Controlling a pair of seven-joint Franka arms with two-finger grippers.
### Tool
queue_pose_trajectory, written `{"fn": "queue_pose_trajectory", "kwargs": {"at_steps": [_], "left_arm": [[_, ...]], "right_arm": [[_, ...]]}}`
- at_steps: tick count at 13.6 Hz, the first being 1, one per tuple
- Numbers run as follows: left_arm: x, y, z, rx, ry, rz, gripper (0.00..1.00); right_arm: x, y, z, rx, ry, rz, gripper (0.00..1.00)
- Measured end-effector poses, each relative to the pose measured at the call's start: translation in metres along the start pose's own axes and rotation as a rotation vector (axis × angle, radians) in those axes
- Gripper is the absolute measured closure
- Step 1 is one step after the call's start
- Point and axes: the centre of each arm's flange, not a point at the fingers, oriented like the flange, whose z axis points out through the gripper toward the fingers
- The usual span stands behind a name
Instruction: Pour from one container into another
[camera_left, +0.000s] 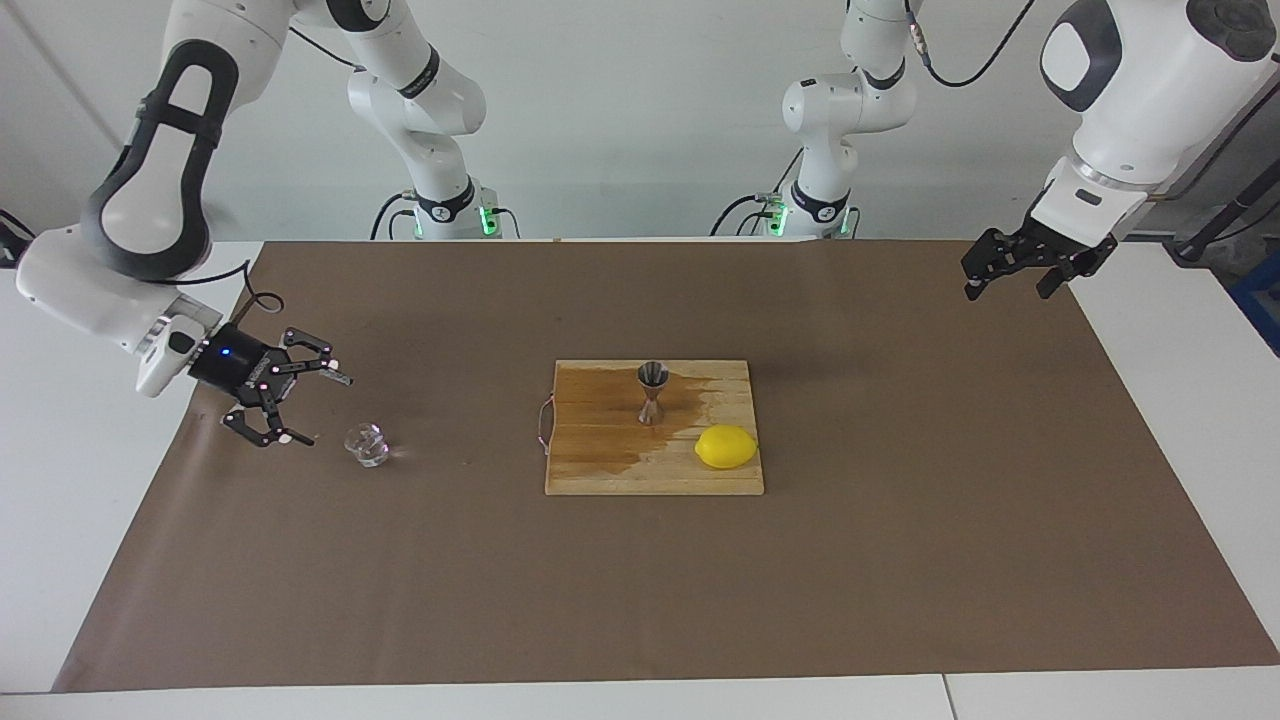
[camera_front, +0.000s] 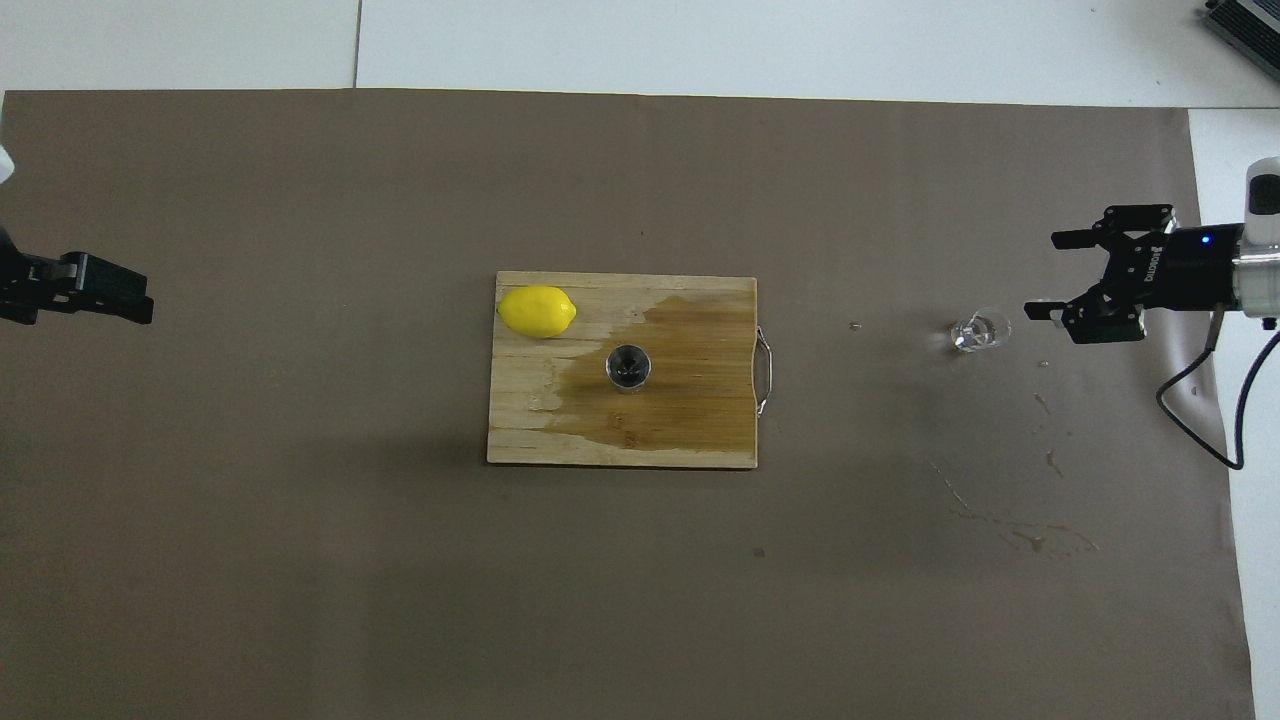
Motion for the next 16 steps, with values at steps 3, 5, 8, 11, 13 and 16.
{"fn": "queue_pose_trajectory", "kwargs": {"at_steps": [3,5,8,11,13,16], "left_arm": [[0.000,0.000,0.000,0.000,0.000,0.000,0.00],[0.000,0.000,0.000,0.000,0.000,0.000,0.00],[0.000,0.000,0.000,0.000,0.000,0.000,0.00],[0.000,0.000,0.000,0.000,0.000,0.000,0.00],[0.000,0.000,0.000,0.000,0.000,0.000,0.00],[0.000,0.000,0.000,0.000,0.000,0.000,0.00]], "right_arm": [[0.033,-0.005,-0.009,-0.120,-0.166,0.175,0.00],[0.051,-0.008,-0.011,-0.228,-0.235,0.305,0.00],[0.077,-0.023,-0.010,-0.372,-0.291,0.545,0.00],[0.093,-0.041,-0.018,-0.480,-0.281,0.797,0.00],[0.093,-0.058,-0.035,-0.475,-0.304,0.937,0.00],[0.087,-0.085,-0.078,-0.465,-0.355,1.058,0.00]]}}
